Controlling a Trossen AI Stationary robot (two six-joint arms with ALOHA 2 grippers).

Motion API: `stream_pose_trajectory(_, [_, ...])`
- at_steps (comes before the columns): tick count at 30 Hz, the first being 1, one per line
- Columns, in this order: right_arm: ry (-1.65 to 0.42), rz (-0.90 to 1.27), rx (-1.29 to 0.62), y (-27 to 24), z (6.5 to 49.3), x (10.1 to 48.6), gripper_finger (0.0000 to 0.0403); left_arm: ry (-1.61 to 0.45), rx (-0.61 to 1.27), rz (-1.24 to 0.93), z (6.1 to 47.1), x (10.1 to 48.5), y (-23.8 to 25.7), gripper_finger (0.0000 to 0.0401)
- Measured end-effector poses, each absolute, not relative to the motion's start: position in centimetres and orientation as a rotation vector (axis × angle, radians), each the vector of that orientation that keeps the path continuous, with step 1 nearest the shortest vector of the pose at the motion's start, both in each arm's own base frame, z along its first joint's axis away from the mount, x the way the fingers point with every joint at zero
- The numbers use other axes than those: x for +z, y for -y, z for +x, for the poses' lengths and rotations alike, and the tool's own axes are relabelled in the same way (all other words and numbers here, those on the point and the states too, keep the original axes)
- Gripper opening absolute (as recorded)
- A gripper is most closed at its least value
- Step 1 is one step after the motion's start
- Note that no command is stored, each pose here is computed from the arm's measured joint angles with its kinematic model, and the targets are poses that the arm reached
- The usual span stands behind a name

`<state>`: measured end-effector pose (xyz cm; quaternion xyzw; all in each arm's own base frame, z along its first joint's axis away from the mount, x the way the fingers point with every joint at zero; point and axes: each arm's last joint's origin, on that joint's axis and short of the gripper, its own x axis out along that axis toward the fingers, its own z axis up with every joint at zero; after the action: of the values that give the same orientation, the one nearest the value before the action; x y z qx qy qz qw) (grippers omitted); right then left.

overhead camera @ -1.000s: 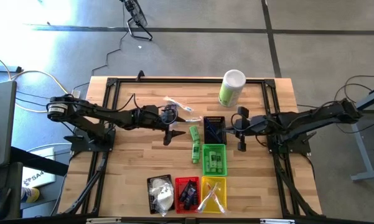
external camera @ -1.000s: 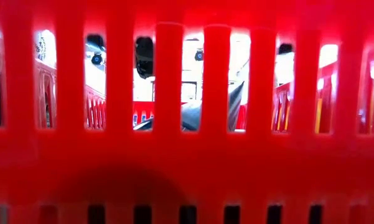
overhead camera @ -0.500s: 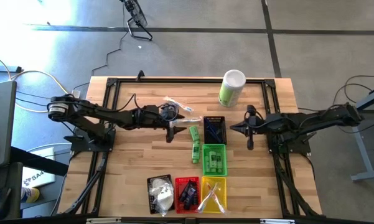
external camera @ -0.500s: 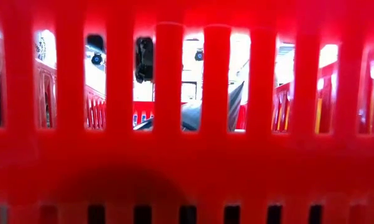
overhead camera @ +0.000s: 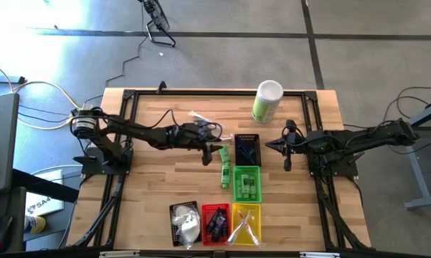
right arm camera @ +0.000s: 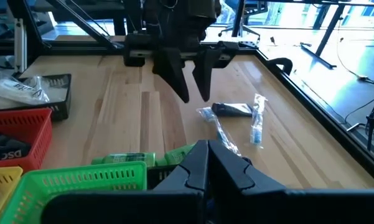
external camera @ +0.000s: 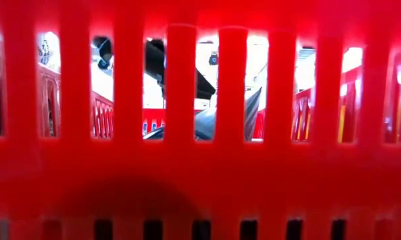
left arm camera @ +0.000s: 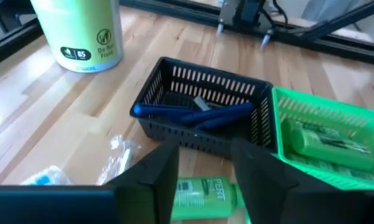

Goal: Pick & Place Travel size toiletries
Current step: Put the green shampoo into the green bin

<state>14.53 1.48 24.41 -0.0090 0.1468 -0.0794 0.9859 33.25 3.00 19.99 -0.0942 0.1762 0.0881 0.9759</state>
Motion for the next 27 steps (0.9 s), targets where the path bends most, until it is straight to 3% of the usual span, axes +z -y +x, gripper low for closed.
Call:
stream_pose_trajectory(17, [-0.295, -0.019, -0.164, -1.5, 14.5, 24.4, 0.0004, -0.535, 0.199, -0.181, 36.6, 18.0, -3.3, 0.0007])
stream_pose_trajectory(27, [-0.294, -0.019, -0.165, -1.5, 14.5, 24.4, 0.0004, -0.615, 0.261, -0.169, 37.0, 15.2, -3.5, 0.0001])
